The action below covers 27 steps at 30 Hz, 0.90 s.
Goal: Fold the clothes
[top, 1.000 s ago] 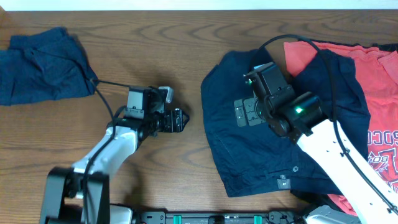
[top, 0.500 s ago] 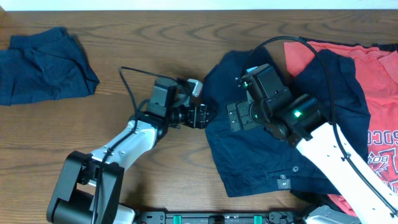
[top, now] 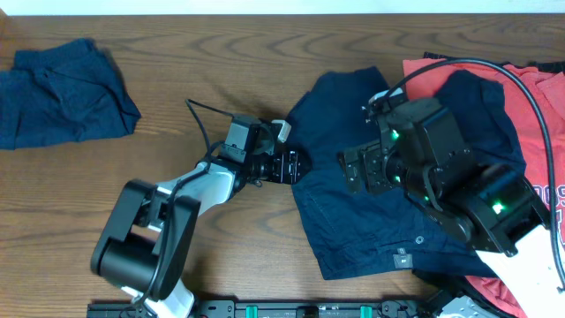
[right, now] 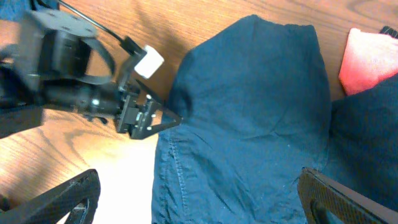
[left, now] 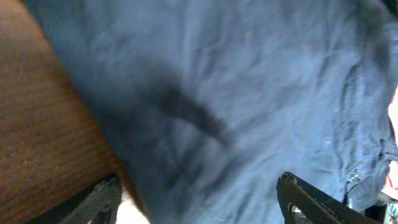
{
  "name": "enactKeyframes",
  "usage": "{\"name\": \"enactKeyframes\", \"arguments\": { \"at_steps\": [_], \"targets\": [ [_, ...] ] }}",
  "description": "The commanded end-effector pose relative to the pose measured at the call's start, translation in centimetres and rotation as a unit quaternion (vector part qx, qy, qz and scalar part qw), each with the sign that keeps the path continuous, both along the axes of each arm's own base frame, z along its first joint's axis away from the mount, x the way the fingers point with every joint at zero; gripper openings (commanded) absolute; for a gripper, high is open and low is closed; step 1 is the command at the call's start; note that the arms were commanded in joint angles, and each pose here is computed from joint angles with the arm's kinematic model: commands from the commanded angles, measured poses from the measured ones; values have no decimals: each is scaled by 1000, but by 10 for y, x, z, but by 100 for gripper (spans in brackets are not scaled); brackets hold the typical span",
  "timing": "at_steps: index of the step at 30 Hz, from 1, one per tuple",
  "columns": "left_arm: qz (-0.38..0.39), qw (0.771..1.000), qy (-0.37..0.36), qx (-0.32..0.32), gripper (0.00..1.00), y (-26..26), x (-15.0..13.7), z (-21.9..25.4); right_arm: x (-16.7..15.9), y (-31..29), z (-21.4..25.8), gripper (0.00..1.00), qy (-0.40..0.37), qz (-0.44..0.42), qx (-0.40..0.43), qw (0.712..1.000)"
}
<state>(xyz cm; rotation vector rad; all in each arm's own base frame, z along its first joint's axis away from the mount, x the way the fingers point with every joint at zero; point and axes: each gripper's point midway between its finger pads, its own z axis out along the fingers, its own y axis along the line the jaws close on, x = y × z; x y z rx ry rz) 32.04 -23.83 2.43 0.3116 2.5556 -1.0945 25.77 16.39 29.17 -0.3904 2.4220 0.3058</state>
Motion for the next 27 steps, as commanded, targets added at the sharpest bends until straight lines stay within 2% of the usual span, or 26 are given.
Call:
{"name": "enactKeyframes", "arguments": {
  "at_steps": [1,5,6,8,9,10,12,13,15,20,27],
  "targets": [
    [9,1000,5,-7,84,-3,10,0,-5,1,10,99,-10,4,7,1000],
    [11,1000,-11,-13,85,-4,19,3,-8,0,8,99,-5,6,3,1000],
    [13,1000,-14,-14,79,-4,21,4,-9,0,7,99,-3,7,3,1000],
    [14,1000,-17,-15,51,-5,24,5,-10,1,7,99,-2,9,2,1000],
    [13,1000,-17,-15,43,-6,25,5,-10,2,7,99,-2,10,2,1000],
    [14,1000,-17,-16,39,-7,27,5,-10,2,7,99,-2,11,2,1000],
    [15,1000,-16,-16,39,-8,30,3,-11,3,7,99,-2,13,2,1000],
    [15,1000,-17,-16,34,-8,31,3,-12,4,7,99,-2,15,1,1000],
    [17,1000,-20,-14,6,-8,33,4,-13,4,6,99,0,17,0,1000],
    [37,999,-30,-10,6,-3,46,8,-16,4,4,99,6,19,-4,1000],
    [111,994,-5,-10,6,39,68,6,-17,3,3,99,8,19,-6,1000]
  ]
}}
